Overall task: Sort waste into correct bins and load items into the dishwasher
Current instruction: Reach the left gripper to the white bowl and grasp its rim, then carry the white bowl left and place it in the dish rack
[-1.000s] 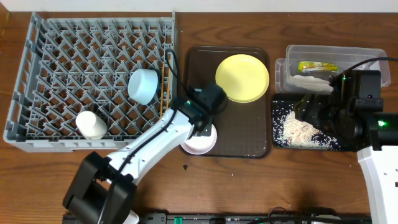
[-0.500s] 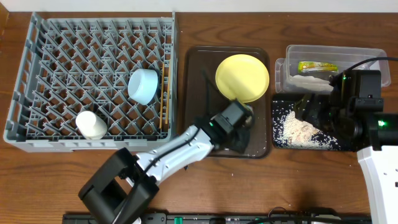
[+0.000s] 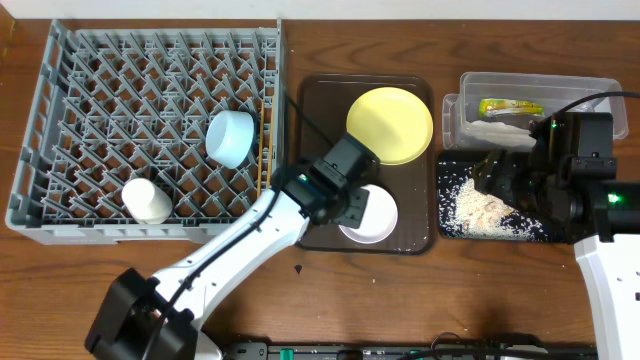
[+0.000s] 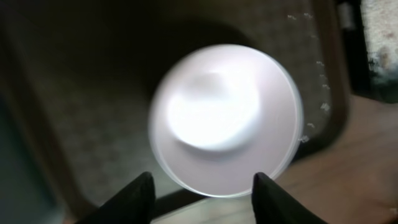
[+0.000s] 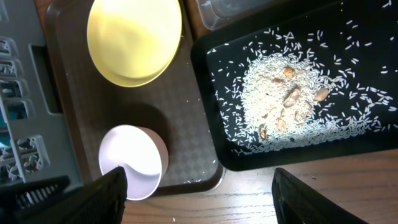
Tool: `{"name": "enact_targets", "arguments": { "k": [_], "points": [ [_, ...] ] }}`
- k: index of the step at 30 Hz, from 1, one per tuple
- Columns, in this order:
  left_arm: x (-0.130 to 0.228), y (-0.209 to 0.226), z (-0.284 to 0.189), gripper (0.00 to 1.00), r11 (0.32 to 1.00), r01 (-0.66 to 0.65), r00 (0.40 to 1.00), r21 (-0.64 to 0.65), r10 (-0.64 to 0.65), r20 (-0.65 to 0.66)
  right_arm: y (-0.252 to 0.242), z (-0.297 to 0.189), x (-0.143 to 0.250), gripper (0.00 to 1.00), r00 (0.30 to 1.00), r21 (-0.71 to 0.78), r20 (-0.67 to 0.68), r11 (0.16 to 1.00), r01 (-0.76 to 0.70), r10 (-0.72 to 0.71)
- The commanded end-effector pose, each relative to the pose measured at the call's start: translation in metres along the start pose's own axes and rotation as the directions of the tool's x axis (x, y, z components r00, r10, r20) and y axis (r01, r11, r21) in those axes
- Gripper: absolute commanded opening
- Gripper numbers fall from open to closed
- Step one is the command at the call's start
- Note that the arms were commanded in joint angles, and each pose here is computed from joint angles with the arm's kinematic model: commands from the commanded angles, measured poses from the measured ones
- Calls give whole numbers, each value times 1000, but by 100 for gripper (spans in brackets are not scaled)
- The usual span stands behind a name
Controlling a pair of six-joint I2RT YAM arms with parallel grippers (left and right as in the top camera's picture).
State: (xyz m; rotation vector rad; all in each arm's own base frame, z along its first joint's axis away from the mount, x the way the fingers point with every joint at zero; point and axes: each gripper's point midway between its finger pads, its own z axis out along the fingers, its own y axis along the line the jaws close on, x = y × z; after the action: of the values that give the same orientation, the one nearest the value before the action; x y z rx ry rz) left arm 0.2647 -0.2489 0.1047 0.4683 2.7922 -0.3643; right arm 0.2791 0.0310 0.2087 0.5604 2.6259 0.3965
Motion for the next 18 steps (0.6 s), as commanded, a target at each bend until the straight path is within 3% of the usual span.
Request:
{"name": "enact_targets", "arguments": {
  "k": [1, 9, 16, 18],
  "points": [
    [11, 27, 23, 53, 996, 26, 998, -80, -30, -59, 2, -4, -4, 73, 1000, -12, 20, 1000, 7, -6],
    [31, 36, 75, 43, 997, 29, 983, -77, -42, -177, 2, -4, -5, 73, 1000, -14, 24, 1000, 8, -7],
    [30, 30, 90, 9, 999, 36, 982, -35, -41, -187, 3, -4, -4, 73, 1000, -14, 23, 1000, 9, -9],
    [28, 29, 86, 8, 999, 37, 983, -32, -42, -180, 3, -4, -4, 73, 1000, -15, 23, 1000, 10, -10]
  ]
}}
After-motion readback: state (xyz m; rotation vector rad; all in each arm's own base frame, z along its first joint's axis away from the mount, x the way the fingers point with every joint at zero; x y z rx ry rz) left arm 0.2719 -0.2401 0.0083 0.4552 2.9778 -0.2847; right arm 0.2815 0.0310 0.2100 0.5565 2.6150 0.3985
